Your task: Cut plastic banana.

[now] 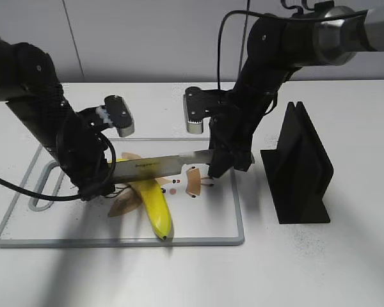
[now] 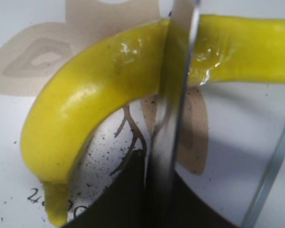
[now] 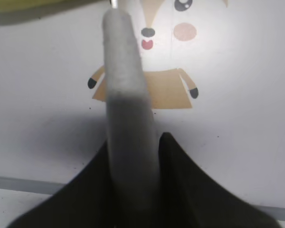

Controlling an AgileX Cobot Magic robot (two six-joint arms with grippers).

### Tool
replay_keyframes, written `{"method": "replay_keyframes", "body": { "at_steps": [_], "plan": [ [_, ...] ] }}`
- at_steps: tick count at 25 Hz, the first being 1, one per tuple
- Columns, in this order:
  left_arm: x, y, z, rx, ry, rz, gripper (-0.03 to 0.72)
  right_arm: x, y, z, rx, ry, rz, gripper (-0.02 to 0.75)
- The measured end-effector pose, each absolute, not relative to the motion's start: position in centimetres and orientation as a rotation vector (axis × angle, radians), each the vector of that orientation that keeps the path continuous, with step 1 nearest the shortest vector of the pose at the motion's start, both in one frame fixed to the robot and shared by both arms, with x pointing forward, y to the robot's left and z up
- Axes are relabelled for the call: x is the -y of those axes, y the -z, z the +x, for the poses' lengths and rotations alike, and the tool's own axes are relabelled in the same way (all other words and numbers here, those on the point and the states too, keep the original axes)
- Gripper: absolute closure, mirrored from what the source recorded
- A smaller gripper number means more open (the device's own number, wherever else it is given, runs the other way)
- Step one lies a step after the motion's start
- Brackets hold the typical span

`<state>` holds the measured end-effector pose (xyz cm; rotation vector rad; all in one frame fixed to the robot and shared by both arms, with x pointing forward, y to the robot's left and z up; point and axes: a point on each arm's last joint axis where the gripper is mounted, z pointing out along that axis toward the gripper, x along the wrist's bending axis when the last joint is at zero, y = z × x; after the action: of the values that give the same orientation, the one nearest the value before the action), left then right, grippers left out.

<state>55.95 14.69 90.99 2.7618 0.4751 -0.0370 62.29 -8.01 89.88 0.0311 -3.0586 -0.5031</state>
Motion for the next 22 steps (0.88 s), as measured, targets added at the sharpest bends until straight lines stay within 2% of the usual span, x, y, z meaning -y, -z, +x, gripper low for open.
{"method": "replay_keyframes", "body": {
  "at_steps": [8, 16, 22],
  "plan": [
    [-14.6, -92.3, 55.9, -0.415, 0.049, 2.785, 0.686, 7.8, -91.0, 61.9, 3.077, 0.516, 0.031, 0.552],
    [-14.8, -99.2, 55.7, -0.288, -0.088, 2.773, 0.693, 8.1, -97.6, 61.1, 3.184, 0.631, 0.039, 0.554],
    [-15.2, -103.3, 54.5, -0.237, -0.218, 2.736, 0.694, 8.4, -101.1, 60.1, 3.22, 0.684, 0.064, 0.563]
  ]
}}
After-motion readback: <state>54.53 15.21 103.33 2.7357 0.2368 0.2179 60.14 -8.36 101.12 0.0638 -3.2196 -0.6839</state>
